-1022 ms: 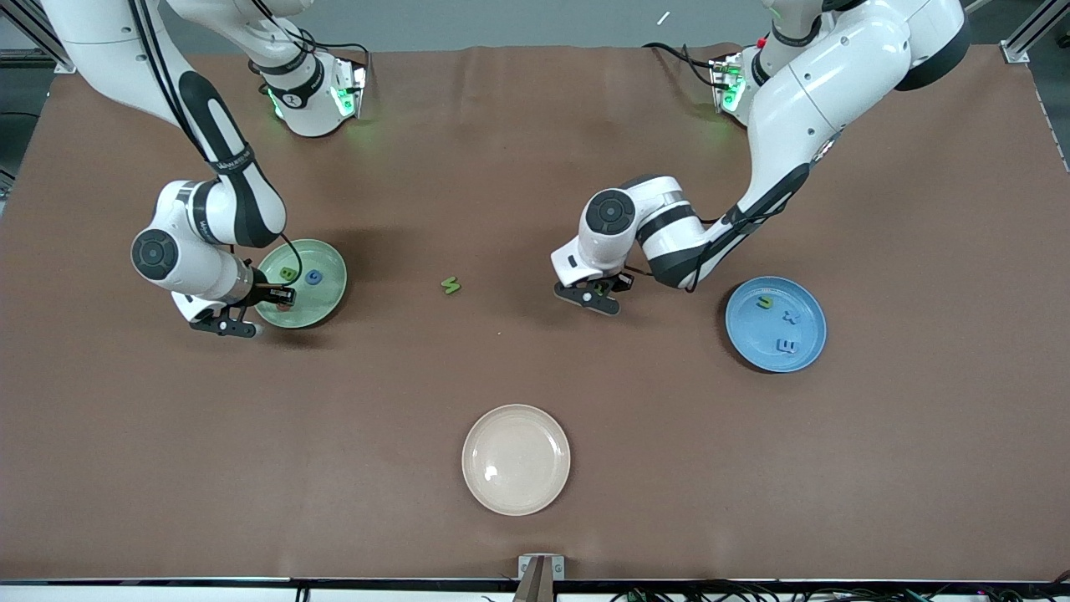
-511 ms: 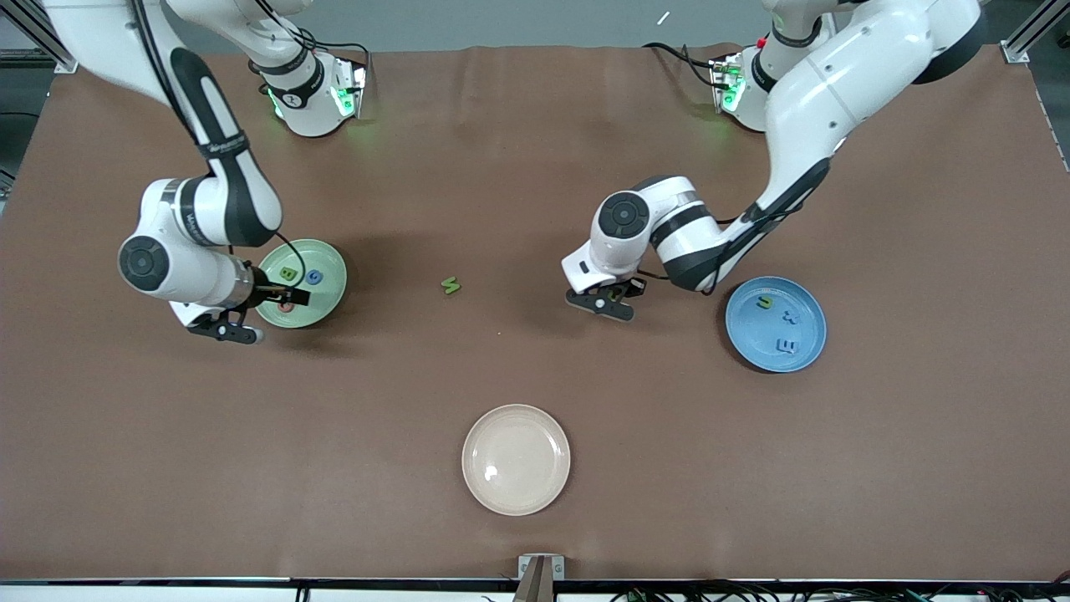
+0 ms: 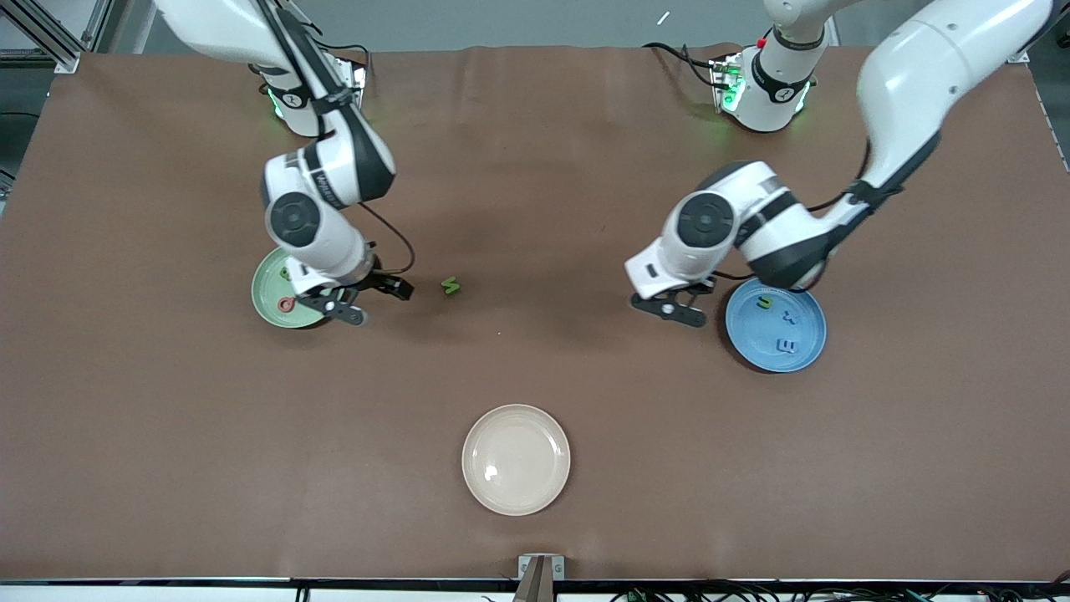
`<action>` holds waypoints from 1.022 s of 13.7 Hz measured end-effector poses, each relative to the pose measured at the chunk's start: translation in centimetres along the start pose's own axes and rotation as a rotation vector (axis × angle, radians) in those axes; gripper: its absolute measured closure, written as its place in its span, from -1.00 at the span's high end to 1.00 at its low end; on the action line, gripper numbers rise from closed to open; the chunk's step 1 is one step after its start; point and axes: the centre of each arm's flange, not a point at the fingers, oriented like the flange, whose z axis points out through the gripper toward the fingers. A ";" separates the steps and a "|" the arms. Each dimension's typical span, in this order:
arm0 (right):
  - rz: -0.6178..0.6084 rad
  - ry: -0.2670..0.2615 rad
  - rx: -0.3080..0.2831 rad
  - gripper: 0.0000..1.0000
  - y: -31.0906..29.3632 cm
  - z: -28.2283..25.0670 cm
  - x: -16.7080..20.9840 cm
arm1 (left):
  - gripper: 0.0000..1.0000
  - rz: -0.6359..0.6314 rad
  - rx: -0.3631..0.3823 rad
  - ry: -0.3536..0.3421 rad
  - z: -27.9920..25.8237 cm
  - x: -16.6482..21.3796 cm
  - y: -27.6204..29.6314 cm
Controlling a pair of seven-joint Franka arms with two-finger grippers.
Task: Sort upper and lower case letters into plates
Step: 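Drop the d in the blue plate while the right gripper reaches N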
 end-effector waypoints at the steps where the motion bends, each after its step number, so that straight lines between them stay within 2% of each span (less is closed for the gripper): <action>1: 0.040 0.009 0.003 1.00 -1.0 1.0 -1.0 | -0.45 0.013 -0.002 -0.012 0.2 -0.3 -2.6; 5: 0.239 0.012 -0.007 1.00 -1.6 3.3 -2.4 | -0.45 0.046 0.030 -0.017 2.1 -1.4 -12.0; 8: 0.374 0.022 0.001 1.00 -2.4 3.8 -4.2 | -0.45 0.028 0.047 0.011 2.9 -1.4 -15.3; 10: 0.429 0.029 0.013 1.00 -3.3 3.9 -5.5 | -0.45 0.004 0.036 0.034 4.1 -1.1 -16.9; 14: 0.464 0.050 0.041 1.00 -3.8 5.5 -6.1 | -0.45 -0.012 0.011 0.076 5.7 -0.7 -18.1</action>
